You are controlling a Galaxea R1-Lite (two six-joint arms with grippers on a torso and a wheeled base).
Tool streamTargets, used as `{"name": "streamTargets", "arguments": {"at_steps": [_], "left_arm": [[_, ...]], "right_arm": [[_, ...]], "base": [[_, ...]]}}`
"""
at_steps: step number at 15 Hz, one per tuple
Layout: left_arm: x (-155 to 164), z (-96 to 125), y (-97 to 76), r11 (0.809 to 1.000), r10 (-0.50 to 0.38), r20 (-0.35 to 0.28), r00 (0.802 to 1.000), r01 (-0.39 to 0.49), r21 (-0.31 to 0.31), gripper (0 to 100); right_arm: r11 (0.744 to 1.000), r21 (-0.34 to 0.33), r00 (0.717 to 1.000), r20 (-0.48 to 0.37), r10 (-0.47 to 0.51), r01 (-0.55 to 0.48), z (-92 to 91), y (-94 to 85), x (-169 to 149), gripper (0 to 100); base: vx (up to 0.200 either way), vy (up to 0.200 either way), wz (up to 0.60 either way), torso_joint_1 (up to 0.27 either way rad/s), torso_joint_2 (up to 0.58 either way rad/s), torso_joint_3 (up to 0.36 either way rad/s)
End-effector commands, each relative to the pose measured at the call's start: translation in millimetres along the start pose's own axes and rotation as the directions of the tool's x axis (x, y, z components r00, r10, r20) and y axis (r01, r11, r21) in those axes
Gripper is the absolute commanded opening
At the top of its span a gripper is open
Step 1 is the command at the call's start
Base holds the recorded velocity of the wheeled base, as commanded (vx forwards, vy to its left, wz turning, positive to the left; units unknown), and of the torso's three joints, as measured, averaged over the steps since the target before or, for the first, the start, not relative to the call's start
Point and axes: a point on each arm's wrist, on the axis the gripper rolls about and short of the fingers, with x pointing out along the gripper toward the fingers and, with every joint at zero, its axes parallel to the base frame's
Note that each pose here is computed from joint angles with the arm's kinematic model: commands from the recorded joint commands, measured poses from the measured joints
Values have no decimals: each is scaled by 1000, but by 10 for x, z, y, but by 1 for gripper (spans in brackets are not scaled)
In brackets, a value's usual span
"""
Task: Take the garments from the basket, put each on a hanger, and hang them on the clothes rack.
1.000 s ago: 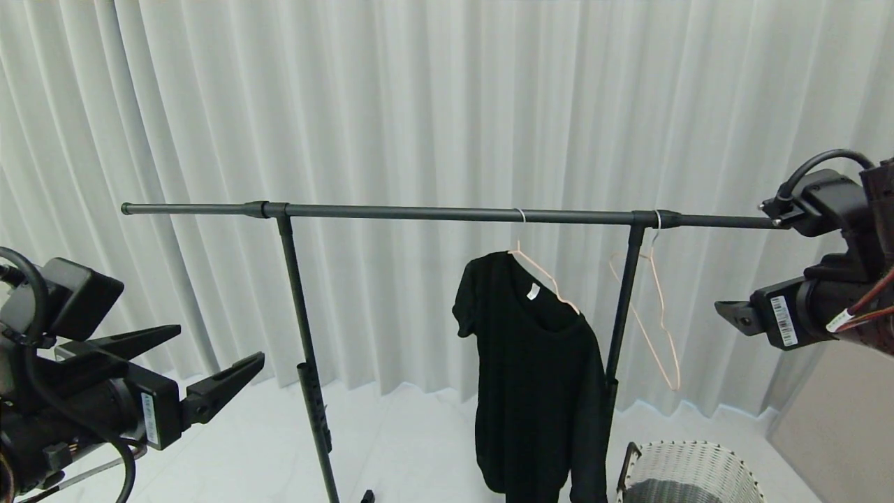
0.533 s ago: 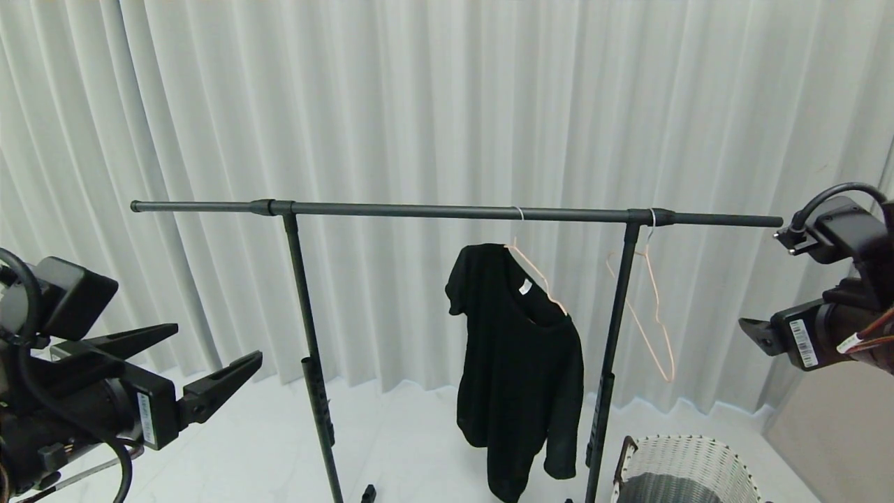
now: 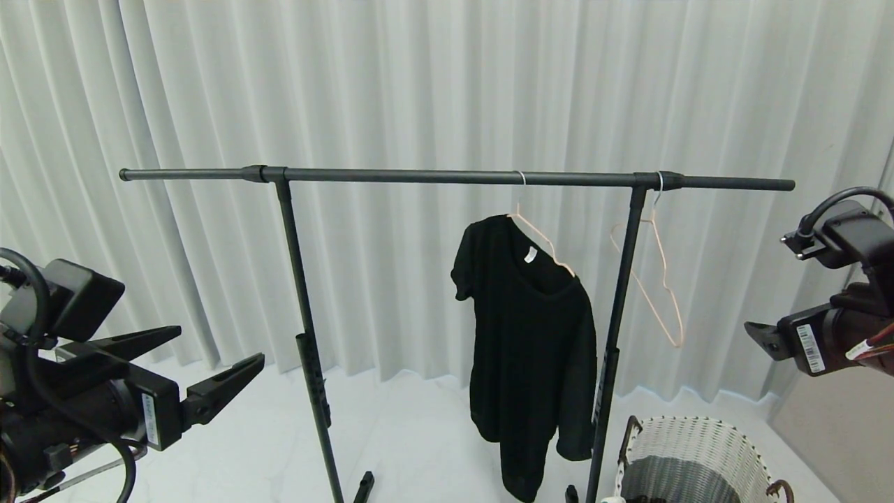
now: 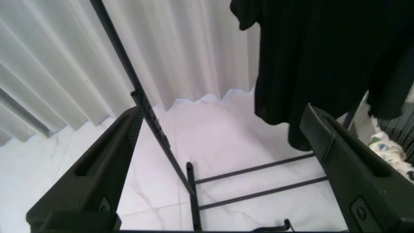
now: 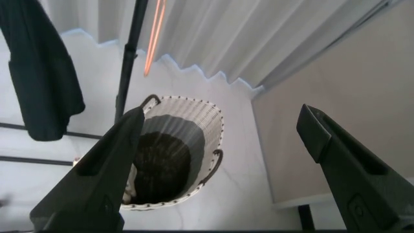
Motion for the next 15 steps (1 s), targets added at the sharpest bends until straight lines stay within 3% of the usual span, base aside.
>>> {"name": "streamTargets", "arguments": {"at_steps": [1, 4, 8, 12, 15], "left_arm": [[1, 1, 0, 1000, 0, 0, 1000, 0, 0, 100], [5, -8, -6, 999, -4, -4, 1000, 4, 40, 100], [12, -20, -4, 999, -4, -10, 1000, 4, 49, 100], [-9, -271, -48, 999, 14, -95, 995, -9, 48, 100], [24, -218, -31, 994, 23, -89, 996, -13, 104, 100]], "right_arm": [[1000, -1, 1000, -1, -1, 1, 0, 3, 3, 100], [1000, -8, 1000, 12, -1, 1, 4, -24, -34, 100], [1000, -3, 1000, 27, -2, 2, -37, -79, -116, 100], [999, -44, 1000, -4, -2, 2, -325, -118, -197, 100], [999, -41, 999, -29, -17, 16, -438, -145, -192, 100]], "base": [[0, 0, 0, -217, 515, 286], [0, 0, 0, -222, 512, 292], [0, 0, 0, -205, 488, 284], [0, 0, 0, -181, 475, 289], [0, 0, 0, -159, 473, 303]]}}
